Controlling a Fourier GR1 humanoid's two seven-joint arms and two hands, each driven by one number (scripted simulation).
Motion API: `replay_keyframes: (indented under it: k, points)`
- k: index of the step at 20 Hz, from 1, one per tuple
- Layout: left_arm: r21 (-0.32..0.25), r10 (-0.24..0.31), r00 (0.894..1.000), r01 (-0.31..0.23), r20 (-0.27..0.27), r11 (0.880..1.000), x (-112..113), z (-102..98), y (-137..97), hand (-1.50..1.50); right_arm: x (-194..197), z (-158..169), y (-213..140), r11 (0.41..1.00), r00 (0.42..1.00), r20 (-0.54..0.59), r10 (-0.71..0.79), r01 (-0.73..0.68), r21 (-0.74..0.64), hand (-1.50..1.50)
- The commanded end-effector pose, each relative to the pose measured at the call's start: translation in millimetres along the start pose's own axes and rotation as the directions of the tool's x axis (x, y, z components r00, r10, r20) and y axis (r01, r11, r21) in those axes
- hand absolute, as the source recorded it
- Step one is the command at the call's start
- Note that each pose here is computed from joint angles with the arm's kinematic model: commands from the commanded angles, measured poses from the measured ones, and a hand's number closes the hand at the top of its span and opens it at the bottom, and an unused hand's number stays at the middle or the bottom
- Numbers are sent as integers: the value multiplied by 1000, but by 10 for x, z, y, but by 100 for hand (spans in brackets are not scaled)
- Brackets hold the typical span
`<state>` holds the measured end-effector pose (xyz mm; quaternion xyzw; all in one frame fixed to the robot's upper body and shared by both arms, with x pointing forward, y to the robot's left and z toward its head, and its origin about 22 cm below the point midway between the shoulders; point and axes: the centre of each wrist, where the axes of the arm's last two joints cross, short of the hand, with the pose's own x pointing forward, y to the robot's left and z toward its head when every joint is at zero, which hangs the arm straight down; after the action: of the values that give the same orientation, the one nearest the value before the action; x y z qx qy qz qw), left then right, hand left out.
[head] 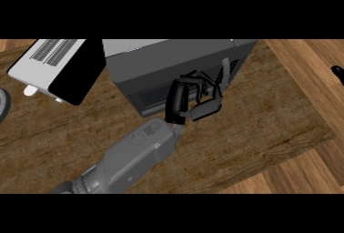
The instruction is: Pick up the milk, place it into the microwave and close the microwave
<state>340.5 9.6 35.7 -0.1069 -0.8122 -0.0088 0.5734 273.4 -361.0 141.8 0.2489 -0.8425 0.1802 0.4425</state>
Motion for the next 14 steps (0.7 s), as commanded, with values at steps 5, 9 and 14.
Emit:
replay_keyframes:
  k: [5, 9, 14]
  points:
    - [43, -17, 1000, 17, -9, 999, 5, -206, 89, 150, 98, -75, -37, 1000, 1000, 16, -8, 8, 26, -150]
    - [45, -13, 1000, 13, -5, 999, 42, -239, 56, 150, 89, -121, 9, 996, 999, 19, -45, 44, 75, -150]
    - [52, -7, 1000, 7, -3, 999, -2, -216, 87, 150, 123, -125, -12, 994, 998, 5, -56, 55, 100, -150]
